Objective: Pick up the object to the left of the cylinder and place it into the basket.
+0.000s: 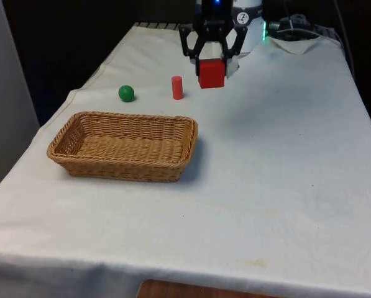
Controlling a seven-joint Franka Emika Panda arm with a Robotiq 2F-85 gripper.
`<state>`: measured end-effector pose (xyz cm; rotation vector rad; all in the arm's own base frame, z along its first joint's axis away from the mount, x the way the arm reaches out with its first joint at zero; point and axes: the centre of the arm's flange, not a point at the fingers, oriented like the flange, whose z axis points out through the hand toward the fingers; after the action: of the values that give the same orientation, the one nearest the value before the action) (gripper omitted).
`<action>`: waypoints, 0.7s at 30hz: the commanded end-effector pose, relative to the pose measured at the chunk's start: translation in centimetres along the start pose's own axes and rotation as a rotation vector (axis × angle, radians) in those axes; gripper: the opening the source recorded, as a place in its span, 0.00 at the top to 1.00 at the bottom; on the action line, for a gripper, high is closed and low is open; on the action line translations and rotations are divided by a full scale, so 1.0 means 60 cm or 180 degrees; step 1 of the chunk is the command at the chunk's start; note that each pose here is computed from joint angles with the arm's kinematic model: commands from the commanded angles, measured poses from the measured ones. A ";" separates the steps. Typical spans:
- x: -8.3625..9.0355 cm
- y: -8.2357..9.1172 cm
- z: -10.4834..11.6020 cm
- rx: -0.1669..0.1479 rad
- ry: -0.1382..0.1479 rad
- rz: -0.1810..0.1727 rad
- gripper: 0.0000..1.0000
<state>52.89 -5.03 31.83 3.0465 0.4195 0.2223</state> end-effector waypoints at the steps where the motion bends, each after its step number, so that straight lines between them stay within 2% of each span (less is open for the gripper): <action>1: 0.003 0.005 0.001 -0.0005 -0.0002 0.0001 0.98; 2: 0.007 0.010 0.000 0.0027 -0.0008 0.0001 0.98; 9: 0.030 0.044 0.005 -0.0011 0.0009 0.0012 0.98; 10: 0.030 0.043 0.006 -0.0052 0.0019 0.0015 0.98; 11: 0.032 0.048 0.006 -0.0018 0.0011 0.0015 0.98; 16: 0.047 0.079 0.011 -0.0053 0.0014 0.0025 0.98; 18: 0.047 0.079 0.013 -0.0090 0.0017 0.0032 0.98; 21: 0.055 0.102 0.018 -0.0077 0.0020 0.0039 0.98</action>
<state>57.67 -9.87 31.61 3.0157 0.3918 0.2372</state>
